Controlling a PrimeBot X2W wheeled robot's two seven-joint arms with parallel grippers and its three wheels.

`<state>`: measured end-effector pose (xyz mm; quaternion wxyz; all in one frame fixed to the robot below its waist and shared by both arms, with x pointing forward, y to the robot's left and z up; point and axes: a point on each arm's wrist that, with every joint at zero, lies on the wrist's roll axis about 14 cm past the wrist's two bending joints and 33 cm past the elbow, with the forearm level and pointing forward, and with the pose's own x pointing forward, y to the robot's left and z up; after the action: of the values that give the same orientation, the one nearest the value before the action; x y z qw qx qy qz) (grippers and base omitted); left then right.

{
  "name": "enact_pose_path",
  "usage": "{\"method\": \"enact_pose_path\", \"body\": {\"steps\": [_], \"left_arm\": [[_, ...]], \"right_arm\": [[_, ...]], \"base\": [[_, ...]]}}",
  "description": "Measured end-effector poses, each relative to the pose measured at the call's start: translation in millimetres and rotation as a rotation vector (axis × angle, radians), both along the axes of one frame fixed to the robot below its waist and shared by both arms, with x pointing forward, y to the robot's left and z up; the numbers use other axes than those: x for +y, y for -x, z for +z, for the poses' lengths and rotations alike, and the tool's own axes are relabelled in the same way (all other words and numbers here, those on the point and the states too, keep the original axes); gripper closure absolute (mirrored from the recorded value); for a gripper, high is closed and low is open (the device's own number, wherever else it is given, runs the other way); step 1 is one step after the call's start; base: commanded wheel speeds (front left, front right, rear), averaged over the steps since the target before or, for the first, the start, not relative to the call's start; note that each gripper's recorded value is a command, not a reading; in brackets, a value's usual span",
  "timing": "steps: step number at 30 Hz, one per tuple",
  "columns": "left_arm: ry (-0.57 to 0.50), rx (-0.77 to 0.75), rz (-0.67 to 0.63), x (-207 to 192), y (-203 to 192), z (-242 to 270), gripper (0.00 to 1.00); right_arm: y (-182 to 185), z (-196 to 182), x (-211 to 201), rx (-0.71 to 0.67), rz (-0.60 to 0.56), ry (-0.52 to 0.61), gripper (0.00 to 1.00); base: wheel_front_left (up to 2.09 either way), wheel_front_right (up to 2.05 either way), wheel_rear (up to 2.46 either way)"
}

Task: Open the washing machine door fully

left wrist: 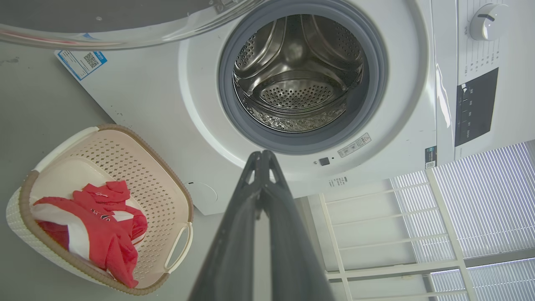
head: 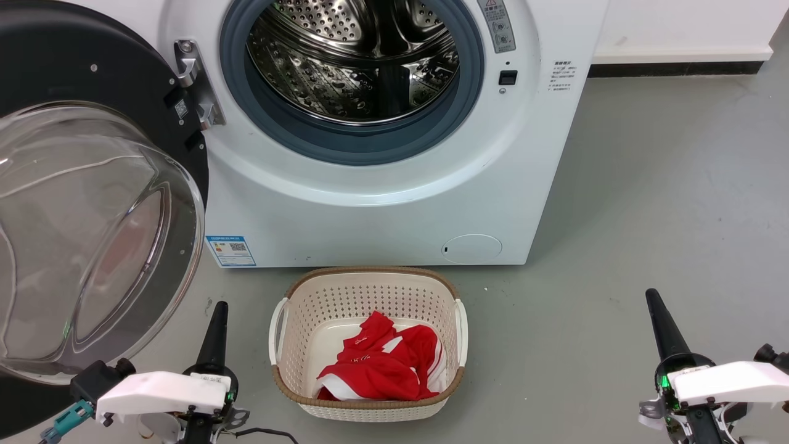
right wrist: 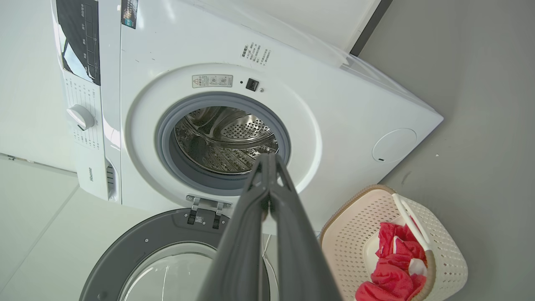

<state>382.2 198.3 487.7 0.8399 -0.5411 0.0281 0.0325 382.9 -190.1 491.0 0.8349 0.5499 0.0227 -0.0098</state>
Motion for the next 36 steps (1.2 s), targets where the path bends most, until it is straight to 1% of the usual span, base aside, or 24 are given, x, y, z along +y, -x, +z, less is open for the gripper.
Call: {"method": "enact_pose_path", "body": {"steps": [26,27,36], "left_arm": [[0.240,-0.035,0.001,1.2,-3.2,7.6,1.00],[0.264,-0.037,0.001,1.3,-3.1,7.9,1.00],[0.335,-0.050,-0.002,1.2,-3.7,10.6,1.00]], "right_arm": [[-3.2,6.4,-5.7,-0.014,-0.015,-0.228,1.00],[-3.1,6.9,-6.1,-0.015,-0.016,-0.249,1.00],[-2.8,8.3,-8.0,-0.020,-0.019,-0.315,1.00]], "base": [[0.00,0.00,0.00],[0.00,0.00,0.00],[0.00,0.00,0.00]]}}
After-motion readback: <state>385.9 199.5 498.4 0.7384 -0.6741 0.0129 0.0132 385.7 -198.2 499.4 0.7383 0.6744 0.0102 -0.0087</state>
